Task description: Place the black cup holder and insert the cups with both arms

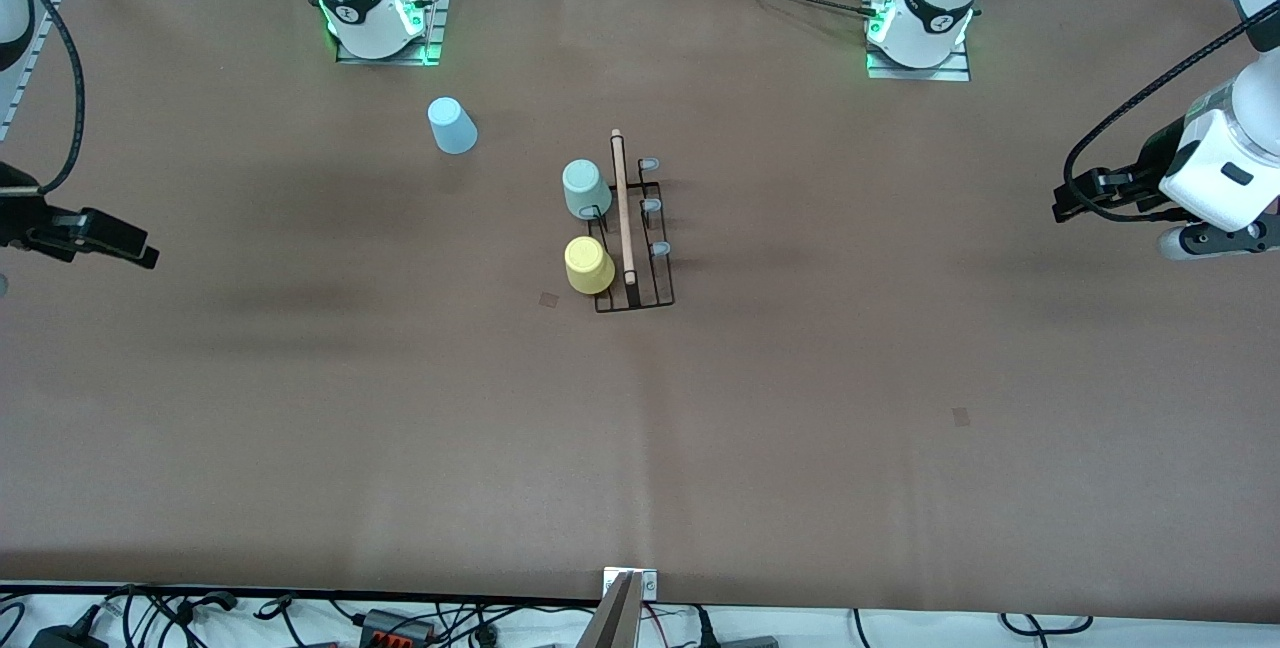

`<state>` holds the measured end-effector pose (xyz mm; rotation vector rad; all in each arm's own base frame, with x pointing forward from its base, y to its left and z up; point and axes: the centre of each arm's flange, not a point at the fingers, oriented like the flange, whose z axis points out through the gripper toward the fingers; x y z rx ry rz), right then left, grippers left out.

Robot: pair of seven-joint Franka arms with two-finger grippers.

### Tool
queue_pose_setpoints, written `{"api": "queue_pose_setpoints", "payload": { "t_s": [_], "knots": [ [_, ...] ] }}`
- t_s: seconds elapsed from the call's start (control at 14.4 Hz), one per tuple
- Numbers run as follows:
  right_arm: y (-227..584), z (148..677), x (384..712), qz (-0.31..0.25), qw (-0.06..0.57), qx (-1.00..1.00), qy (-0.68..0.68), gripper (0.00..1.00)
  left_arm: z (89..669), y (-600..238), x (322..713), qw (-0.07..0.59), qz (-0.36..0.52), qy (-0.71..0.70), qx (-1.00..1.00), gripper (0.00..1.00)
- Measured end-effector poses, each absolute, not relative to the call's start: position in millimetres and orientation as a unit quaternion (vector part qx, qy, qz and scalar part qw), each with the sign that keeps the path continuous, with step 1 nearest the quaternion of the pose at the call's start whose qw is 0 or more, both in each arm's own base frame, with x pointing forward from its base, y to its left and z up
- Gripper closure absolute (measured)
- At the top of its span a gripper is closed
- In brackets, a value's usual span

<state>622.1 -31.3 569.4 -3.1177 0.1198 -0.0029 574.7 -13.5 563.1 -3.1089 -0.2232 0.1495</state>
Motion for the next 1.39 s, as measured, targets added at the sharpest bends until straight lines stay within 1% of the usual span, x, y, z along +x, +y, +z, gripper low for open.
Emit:
{"api": "queue_pose_setpoints", "payload": {
  "t_s": [0.35, 0.49, 0.69, 1.39],
  "knots": [
    [-28, 566, 575, -0.001, 0.005, -1.0, 0.028, 0.0, 563, -13, 575, 0.011, 0.048, -0.072, -0.996, 0.0],
    [-27, 571, 565, -0.004, 0.005, -1.0, 0.017, 0.0, 563, -13, 575, 0.011, 0.048, -0.072, -0.996, 0.0],
    [-27, 573, 564, -0.008, 0.004, -1.0, 0.014, 0.0, 563, -13, 575, 0.011, 0.048, -0.072, -0.996, 0.0],
    [-27, 568, 562, 0.002, 0.004, -1.0, 0.014, 0.0, 563, -13, 575, 0.011, 0.048, -0.072, -0.996, 0.0]
  ]
}}
